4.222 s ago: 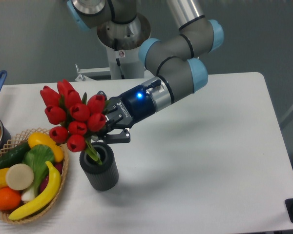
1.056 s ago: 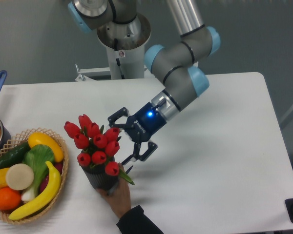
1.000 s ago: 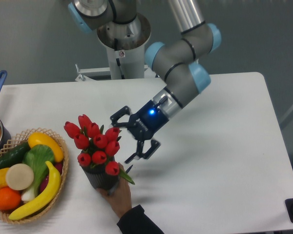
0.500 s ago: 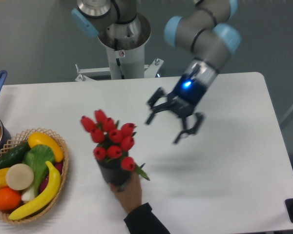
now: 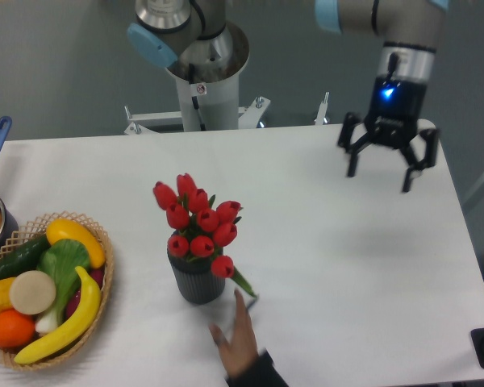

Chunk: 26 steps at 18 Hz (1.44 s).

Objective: Insert the flowers into the vase

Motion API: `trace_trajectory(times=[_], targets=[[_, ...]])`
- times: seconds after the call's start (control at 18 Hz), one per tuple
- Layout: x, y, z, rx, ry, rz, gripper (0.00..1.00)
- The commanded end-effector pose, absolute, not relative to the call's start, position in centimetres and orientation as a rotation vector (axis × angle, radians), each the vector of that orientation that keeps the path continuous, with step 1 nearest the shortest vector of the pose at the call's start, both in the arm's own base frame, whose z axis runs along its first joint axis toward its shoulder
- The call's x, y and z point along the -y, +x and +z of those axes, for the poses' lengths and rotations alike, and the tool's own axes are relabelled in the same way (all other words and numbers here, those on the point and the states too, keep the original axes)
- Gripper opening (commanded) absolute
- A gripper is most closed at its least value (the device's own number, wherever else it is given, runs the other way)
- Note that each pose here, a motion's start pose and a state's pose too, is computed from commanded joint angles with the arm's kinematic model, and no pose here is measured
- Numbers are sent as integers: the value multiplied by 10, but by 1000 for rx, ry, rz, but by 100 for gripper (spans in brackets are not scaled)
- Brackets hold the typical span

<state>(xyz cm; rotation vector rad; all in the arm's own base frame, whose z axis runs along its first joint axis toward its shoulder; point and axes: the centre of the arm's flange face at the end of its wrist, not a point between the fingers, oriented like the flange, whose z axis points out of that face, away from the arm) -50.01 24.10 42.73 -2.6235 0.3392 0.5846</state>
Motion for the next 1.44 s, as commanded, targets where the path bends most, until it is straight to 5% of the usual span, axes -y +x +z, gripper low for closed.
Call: trace_trajectory(times=[0.11,0.72,1.44], targets=[[-228,-493,442,-324,-2705,621,100],[-167,-490,486,-544,-2867,270,100],[-159,-464,471,-609,-2888,225,100]])
